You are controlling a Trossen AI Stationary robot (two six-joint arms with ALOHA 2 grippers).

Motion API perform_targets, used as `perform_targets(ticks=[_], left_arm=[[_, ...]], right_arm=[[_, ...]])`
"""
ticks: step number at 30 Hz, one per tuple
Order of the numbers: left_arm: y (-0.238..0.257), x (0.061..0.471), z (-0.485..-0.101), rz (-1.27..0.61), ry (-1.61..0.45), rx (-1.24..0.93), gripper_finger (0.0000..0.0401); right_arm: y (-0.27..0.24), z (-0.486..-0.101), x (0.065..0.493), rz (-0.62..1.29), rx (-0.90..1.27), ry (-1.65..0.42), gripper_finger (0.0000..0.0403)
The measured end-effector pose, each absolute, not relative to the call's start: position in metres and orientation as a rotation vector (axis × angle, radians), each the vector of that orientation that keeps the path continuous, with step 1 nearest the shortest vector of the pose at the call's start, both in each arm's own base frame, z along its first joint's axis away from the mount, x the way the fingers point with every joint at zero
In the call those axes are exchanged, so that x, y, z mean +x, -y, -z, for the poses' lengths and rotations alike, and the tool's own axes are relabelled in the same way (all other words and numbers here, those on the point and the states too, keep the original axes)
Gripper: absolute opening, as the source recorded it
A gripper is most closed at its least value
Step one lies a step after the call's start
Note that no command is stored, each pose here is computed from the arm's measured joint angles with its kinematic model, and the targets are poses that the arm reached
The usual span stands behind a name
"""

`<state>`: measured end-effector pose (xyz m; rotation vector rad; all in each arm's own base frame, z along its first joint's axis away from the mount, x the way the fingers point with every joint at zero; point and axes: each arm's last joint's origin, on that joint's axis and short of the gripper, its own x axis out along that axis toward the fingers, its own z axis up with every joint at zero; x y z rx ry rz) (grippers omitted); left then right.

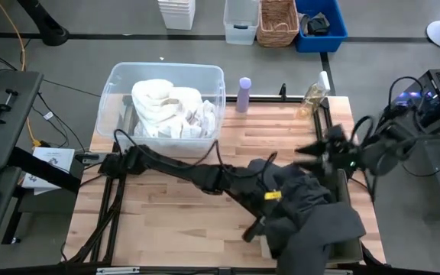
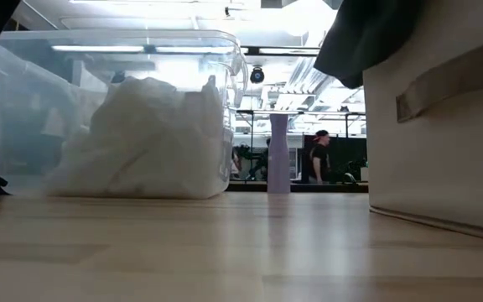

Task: Sort clothes
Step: Put the black long sleeve into the laundry bin

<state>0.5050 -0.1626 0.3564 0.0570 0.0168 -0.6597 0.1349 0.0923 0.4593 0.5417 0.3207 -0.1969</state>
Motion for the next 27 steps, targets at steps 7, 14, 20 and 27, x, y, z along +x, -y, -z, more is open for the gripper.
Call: perform_targets(ticks=[7, 14, 20, 27], left_arm=[[0.119, 0.451, -0.440, 0.693, -0.029, -0.040, 0.0253], [0.070, 0.347, -0.528, 0.498, -0.003, 0.040, 0.0242], [0.061, 0.266, -0.557, 0.294, 0.072, 0.048, 0.0228], [0.077, 0.221, -0.526, 0.192, 0.074, 0.002, 0.0212]], right_arm=[[-0.131, -0.440, 0.166, 0.032, 0.553, -0.511, 0.0236], [-0.161, -0.397, 0.194, 0.136, 0.542, -0.779, 0.0236], [-0.201, -0.346, 0.209, 0.162, 0.465, -1.116, 0.0236], [-0.246, -0.296, 0.185, 0.405, 0.416, -1.400, 0.0236]])
